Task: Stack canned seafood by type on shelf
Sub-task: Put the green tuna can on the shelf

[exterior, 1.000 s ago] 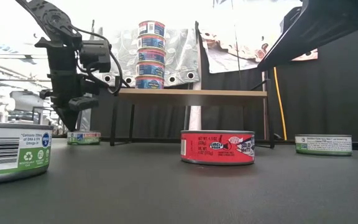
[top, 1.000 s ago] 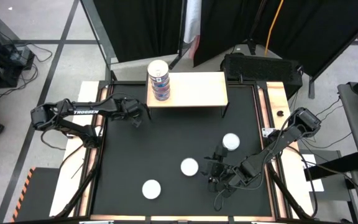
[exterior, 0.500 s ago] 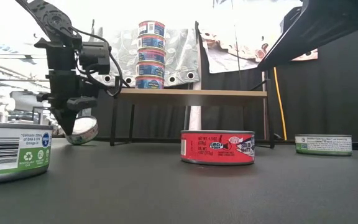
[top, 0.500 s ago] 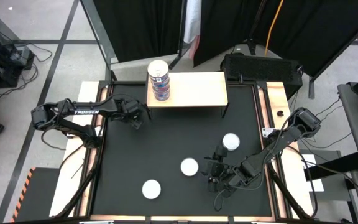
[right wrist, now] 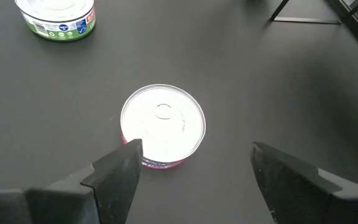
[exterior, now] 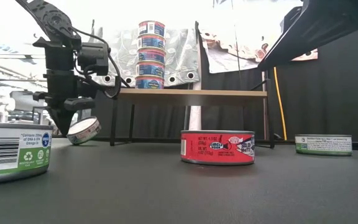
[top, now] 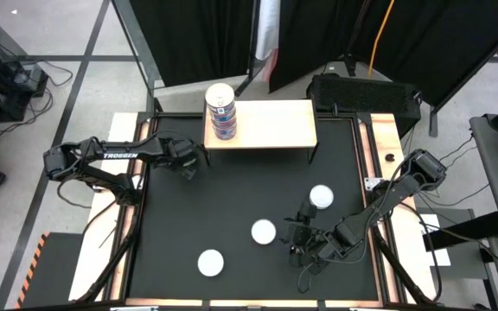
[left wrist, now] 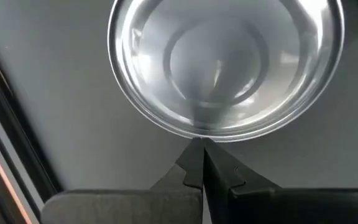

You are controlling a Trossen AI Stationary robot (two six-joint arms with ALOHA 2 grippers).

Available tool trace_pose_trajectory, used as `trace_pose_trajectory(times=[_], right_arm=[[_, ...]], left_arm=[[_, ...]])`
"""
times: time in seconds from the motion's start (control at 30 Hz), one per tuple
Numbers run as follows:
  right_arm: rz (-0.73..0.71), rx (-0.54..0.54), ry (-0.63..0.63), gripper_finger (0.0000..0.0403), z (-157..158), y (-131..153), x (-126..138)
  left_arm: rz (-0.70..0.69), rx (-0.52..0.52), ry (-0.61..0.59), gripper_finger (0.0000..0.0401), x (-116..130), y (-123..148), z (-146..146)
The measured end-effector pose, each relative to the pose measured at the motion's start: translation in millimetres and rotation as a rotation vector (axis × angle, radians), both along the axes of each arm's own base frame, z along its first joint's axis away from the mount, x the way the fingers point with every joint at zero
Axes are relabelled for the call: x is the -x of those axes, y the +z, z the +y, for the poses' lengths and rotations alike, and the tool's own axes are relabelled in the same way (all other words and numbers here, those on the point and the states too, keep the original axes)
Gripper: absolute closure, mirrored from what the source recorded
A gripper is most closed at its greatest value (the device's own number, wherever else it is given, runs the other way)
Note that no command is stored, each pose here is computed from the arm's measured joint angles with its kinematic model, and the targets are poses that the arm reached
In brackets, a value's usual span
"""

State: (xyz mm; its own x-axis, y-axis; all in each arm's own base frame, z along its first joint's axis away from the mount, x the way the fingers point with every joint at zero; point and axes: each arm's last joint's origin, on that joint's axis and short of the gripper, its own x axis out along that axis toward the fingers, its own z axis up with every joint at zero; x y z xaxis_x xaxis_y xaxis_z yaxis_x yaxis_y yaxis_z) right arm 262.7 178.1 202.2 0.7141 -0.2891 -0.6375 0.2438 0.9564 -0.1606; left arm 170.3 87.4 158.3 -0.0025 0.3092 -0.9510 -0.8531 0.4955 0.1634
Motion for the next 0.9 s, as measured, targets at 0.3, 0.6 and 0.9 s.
trace_pose_trajectory(times=[0.3, 0.6, 0.9], right_arm=[[0.012, -0.019, 0.011, 0.011, 1, 0, 0], [0.011, -0.023, 0.01, 0.011, 1, 0, 0], [0.011, -0.023, 0.009, 0.011, 1, 0, 0]], left_arm=[[0.009, -0.037, 0.006, 0.0401, 2, -4, 0], [0.002, -0.027, 0.025, 0.0401, 8, -17, -3], [0.001, -0.024, 0.029, 0.0401, 7, -17, -6]])
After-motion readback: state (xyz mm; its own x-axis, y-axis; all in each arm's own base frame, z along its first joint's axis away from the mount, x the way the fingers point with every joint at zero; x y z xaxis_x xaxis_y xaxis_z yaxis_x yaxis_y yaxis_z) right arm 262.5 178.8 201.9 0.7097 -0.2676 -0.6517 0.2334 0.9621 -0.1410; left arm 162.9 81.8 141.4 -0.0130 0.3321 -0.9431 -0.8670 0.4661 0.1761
